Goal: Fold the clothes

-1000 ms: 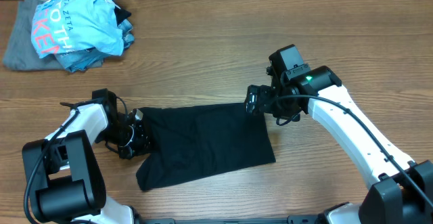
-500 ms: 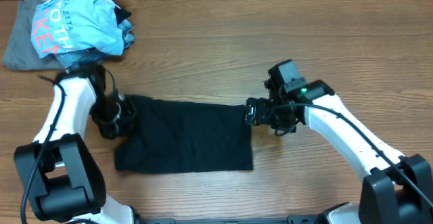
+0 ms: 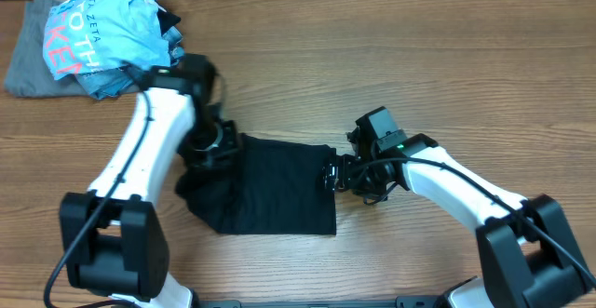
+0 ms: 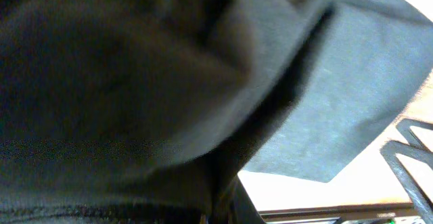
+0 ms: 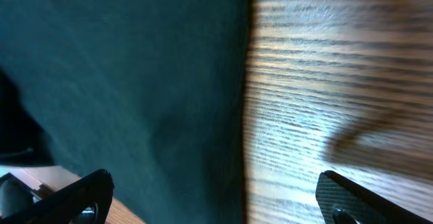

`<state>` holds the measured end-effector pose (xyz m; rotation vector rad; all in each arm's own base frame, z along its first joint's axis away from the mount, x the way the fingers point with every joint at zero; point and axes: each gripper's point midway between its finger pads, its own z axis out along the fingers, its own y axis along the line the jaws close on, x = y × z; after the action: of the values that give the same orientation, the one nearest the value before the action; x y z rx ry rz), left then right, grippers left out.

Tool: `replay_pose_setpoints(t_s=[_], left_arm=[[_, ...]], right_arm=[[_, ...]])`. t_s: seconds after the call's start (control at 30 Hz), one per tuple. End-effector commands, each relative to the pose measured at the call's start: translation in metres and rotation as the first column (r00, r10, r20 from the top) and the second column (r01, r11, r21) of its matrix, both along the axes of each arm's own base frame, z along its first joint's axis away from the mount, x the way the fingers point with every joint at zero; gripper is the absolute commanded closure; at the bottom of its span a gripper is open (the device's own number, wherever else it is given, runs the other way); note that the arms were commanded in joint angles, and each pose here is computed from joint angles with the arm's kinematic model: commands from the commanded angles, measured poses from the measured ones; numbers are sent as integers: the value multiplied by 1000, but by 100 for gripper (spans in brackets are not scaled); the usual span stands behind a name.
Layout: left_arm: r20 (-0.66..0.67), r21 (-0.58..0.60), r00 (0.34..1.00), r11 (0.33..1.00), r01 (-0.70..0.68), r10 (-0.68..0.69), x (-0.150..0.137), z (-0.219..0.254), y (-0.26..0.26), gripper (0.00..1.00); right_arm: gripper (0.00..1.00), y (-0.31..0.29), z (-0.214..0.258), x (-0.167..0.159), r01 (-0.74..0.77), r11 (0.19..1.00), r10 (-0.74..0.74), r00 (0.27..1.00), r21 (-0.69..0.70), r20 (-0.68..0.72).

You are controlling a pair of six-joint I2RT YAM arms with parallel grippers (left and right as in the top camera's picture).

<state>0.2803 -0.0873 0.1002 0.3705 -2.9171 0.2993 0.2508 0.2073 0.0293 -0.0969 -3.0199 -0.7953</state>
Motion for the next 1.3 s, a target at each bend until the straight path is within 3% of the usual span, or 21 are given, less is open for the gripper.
replay_pose_setpoints(t_s=[0.0, 0.23, 0.9, 1.27], left_arm=[[35, -16, 999, 1000, 25, -24, 3, 5, -32, 96], [86, -32, 991, 994, 104, -100, 2, 4, -68, 96], [140, -86, 971, 975, 205, -192, -14, 7, -131, 90], [124, -95, 970, 971, 220, -208, -22, 7, -137, 86]], right_arm=[[0, 4, -17, -8, 21, 1000, -22, 997, -12, -69], [0, 9, -36, -15, 15, 1000, -14, 989, 3, -145], [0, 11, -36, -10, 31, 999, -29, 991, 11, -134], [0, -13, -13, 19, 11, 999, -15, 995, -43, -95]])
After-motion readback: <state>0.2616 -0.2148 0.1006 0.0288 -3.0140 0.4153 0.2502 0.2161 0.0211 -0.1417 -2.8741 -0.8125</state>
